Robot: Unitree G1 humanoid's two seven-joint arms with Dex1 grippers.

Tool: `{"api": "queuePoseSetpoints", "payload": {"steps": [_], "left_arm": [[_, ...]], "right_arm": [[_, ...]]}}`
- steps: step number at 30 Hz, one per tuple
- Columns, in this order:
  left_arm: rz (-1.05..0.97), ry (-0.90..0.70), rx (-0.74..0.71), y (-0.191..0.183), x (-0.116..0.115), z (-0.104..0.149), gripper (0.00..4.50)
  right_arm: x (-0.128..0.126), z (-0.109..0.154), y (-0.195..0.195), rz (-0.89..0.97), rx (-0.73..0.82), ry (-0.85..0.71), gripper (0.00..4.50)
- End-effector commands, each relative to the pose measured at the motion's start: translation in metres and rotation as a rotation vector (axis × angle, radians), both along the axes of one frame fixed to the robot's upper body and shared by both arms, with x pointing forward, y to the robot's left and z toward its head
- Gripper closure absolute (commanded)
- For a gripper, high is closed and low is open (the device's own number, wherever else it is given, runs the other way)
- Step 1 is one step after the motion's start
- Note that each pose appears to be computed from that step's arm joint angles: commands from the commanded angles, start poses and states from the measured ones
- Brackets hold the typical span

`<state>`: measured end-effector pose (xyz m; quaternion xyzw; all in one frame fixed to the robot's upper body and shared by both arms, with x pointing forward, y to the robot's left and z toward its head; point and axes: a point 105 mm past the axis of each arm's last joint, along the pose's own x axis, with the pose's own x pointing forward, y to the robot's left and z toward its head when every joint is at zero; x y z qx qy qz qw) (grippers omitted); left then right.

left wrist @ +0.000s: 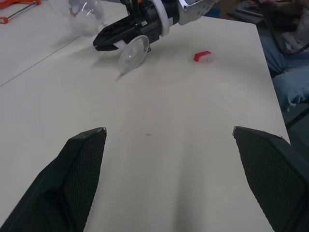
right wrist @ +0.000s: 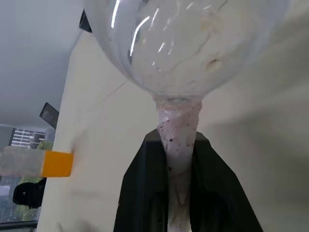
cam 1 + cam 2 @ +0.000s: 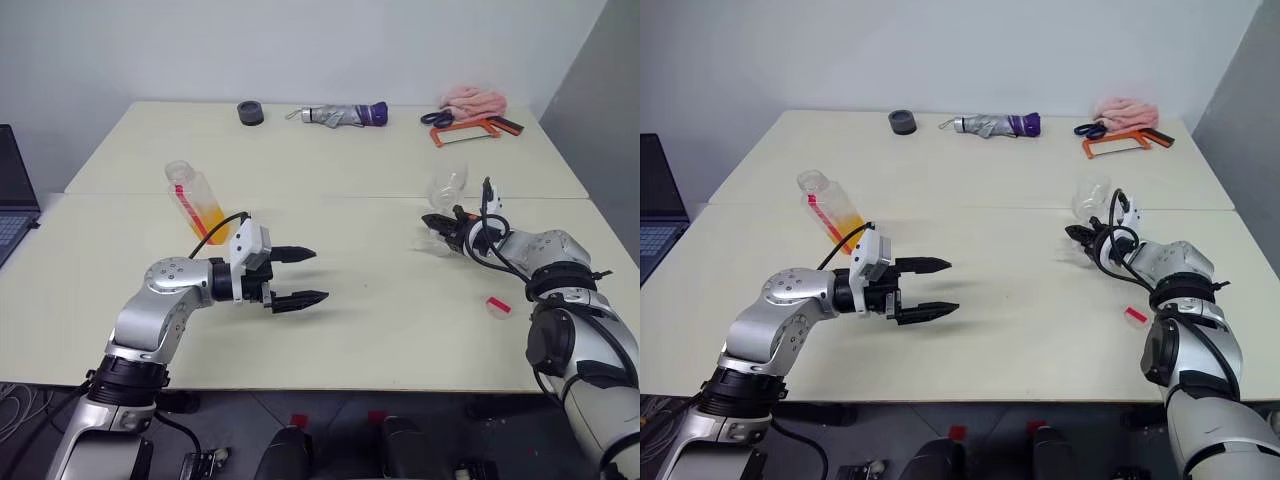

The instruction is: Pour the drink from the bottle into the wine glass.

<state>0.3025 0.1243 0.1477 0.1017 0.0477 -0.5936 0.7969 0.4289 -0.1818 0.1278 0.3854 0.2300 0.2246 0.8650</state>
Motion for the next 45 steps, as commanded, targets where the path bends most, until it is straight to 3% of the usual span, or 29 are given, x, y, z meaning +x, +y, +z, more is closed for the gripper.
{"api": "queuePoseSetpoints", "payload": {"steps": [1,7,11,14,25,34,37,45], "left_arm": [[-0.002,-0.031,-0.006,-0.001,-0.001,0.005,0.00],[0.003,-0.033,-0.008,-0.002,0.000,0.005,0.00],[-0.002,-0.031,-0.004,-0.003,0.001,0.004,0.00],[-0.008,-0.027,0.000,-0.004,0.001,0.002,0.00],[0.014,-0.019,-0.015,-0.003,-0.001,-0.001,0.00],[0.049,-0.026,-0.020,-0.002,-0.003,0.003,0.00],[0.069,-0.031,-0.029,-0.001,-0.002,0.005,0.00],[0.295,-0.088,-0.107,0.027,0.015,0.025,0.00]], "right_arm": [[0.006,0.036,-0.009,-0.032,-0.042,-0.186,4.33],[0.016,0.050,-0.027,-0.285,-0.375,-0.456,4.33],[0.009,0.027,-0.013,-0.250,-0.579,-0.532,4.33],[-0.001,0.013,-0.001,-0.200,-0.650,-0.579,4.33],[-0.043,-0.041,0.017,-0.122,-0.725,-0.535,4.33],[-0.064,-0.067,0.029,-0.040,-0.745,-0.512,4.33],[-0.063,-0.062,0.032,-0.039,-0.768,-0.558,4.33],[-0.036,0.013,0.084,-0.038,-0.733,-0.909,4.33]]}}
